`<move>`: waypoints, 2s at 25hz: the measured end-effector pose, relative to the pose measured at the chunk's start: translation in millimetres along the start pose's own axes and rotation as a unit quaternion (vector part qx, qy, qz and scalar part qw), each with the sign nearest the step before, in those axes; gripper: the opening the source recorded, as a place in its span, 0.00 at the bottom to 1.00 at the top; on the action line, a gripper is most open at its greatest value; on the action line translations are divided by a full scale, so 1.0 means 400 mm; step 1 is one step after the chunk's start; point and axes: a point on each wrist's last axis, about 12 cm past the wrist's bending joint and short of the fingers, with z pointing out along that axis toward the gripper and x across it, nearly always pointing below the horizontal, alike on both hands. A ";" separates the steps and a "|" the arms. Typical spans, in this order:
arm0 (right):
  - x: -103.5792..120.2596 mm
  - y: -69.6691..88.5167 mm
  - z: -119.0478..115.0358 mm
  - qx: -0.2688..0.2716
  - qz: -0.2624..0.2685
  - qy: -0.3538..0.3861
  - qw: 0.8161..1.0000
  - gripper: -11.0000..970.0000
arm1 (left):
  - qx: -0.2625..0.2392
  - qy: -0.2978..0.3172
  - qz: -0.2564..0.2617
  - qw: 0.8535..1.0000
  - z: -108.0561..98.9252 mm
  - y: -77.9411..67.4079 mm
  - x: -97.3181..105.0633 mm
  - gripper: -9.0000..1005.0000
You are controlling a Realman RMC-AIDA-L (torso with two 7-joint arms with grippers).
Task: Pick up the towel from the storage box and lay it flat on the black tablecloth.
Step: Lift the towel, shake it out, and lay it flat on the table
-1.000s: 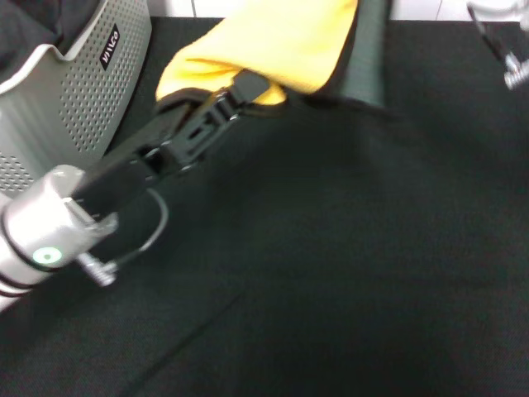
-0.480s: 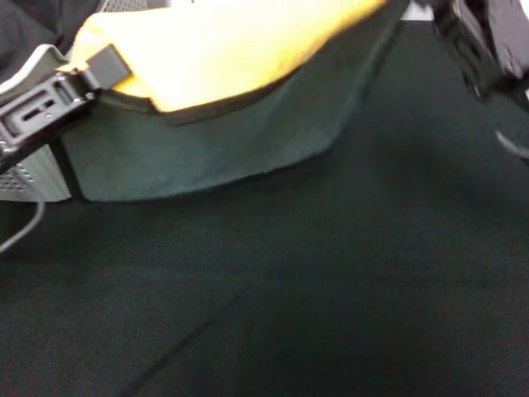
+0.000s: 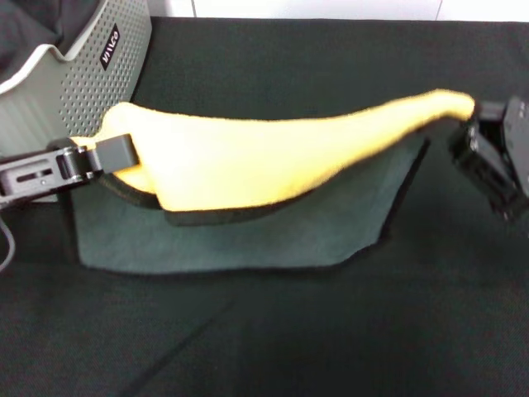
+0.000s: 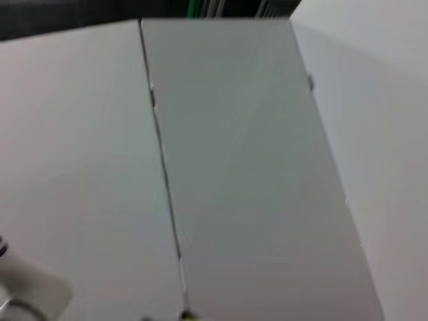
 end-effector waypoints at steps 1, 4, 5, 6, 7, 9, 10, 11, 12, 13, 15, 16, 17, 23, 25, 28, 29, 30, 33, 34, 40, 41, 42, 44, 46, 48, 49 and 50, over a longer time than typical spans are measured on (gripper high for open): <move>0.001 0.001 -0.002 -0.002 0.001 0.003 1.000 0.09 | 0.001 0.005 -0.016 1.000 -0.001 -0.002 -0.007 0.09; 0.007 0.007 -0.015 -0.008 0.005 0.023 1.000 0.09 | -0.001 0.014 -0.033 0.999 -0.002 -0.003 -0.010 0.09; 0.009 0.009 -0.021 -0.006 0.006 0.026 1.000 0.09 | -0.003 0.021 -0.039 0.999 -0.004 -0.003 -0.009 0.09; 0.009 0.011 -0.029 -0.002 0.006 0.028 1.000 0.09 | -0.004 0.026 -0.042 0.999 -0.005 -0.004 -0.008 0.09; 0.007 0.011 -0.036 0.003 0.005 0.028 1.000 0.09 | -0.006 0.028 -0.042 0.999 -0.007 -0.004 -0.008 0.09; 0.002 0.011 -0.055 0.019 -0.001 0.025 1.000 0.09 | -0.011 0.024 -0.041 0.999 -0.015 -0.006 -0.009 0.09; 0.000 0.010 -0.061 0.024 -0.003 0.024 0.999 0.09 | -0.014 0.020 -0.040 0.999 -0.020 -0.008 -0.009 0.09; -0.002 0.010 -0.067 0.028 -0.004 0.024 0.999 0.09 | -0.016 0.016 -0.038 0.999 -0.025 -0.010 -0.009 0.09; -0.004 0.010 -0.072 0.029 -0.005 0.026 0.999 0.09 | -0.018 0.013 -0.037 0.999 -0.029 -0.011 -0.009 0.09; -0.004 0.010 -0.074 0.028 -0.005 0.029 0.999 0.09 | -0.021 0.008 -0.036 0.999 -0.034 -0.013 -0.006 0.09; -0.004 0.011 -0.076 0.025 -0.003 0.034 0.999 0.09 | -0.023 0.001 -0.032 0.999 -0.040 -0.016 -0.007 0.09; -0.002 0.012 -0.077 0.024 -0.001 0.037 0.999 0.09 | -0.024 -0.004 -0.029 0.999 -0.043 -0.017 -0.007 0.09; 0.000 0.013 -0.077 0.022 0.001 0.040 0.999 0.09 | -0.025 -0.008 -0.026 0.999 -0.046 -0.019 -0.007 0.09; 0.008 0.019 -0.080 0.016 0.012 0.053 0.998 0.09 | -0.023 0.003 -0.029 0.999 -0.055 -0.033 -0.012 0.09; 0.008 0.019 -0.083 0.016 0.012 0.054 0.998 0.09 | -0.011 0.031 -0.035 0.999 -0.046 -0.041 -0.019 0.09; 0.006 0.021 -0.085 0.010 0.015 0.059 0.998 0.09 | 0.014 0.078 -0.037 0.996 -0.021 -0.053 -0.028 0.09; 0.006 0.024 -0.085 0.004 0.018 0.061 0.998 0.10 | 0.022 0.089 -0.035 0.995 -0.013 -0.057 -0.031 0.09; 0.006 0.026 -0.085 0.000 0.020 0.063 0.998 0.10 | 0.022 0.089 -0.035 0.995 -0.013 -0.057 -0.031 0.09; 0.008 0.036 -0.085 -0.019 0.030 0.069 0.997 0.10 | 0.037 0.112 -0.034 0.992 0.005 -0.064 -0.040 0.09; 0.008 0.038 -0.085 -0.023 0.032 0.071 0.997 0.10 | 0.037 0.112 -0.034 0.992 0.005 -0.064 -0.040 0.09; 0.004 0.037 -0.100 -0.005 0.029 0.064 0.997 0.10 | 0.038 0.095 -0.044 0.994 0.009 -0.064 -0.054 0.09; -0.001 0.035 -0.107 0.004 0.024 0.059 0.998 0.10 | 0.039 0.093 -0.044 0.994 0.011 -0.064 -0.055 0.09; -0.004 0.034 -0.110 0.008 0.021 0.055 0.998 0.10 | 0.040 0.092 -0.044 0.994 0.012 -0.063 -0.055 0.09; -0.018 0.030 -0.112 0.011 0.010 0.042 0.999 0.10 | 0.041 0.087 -0.039 0.995 0.014 -0.061 -0.054 0.09; -0.041 0.021 -0.103 0.002 -0.005 0.026 1.000 0.10 | 0.041 0.081 -0.030 0.995 0.018 -0.056 -0.050 0.09; -0.070 0.009 -0.083 -0.015 -0.020 0.012 1.000 0.10 | 0.040 0.078 -0.017 0.996 0.024 -0.049 -0.044 0.09; -0.087 0.001 -0.067 -0.026 -0.031 0.007 0.999 0.10 | 0.039 0.075 -0.009 0.996 0.028 -0.045 -0.040 0.09; -0.110 -0.009 -0.042 -0.041 -0.047 0.004 0.998 0.10 | 0.037 0.077 -0.005 0.996 0.031 -0.040 -0.033 0.09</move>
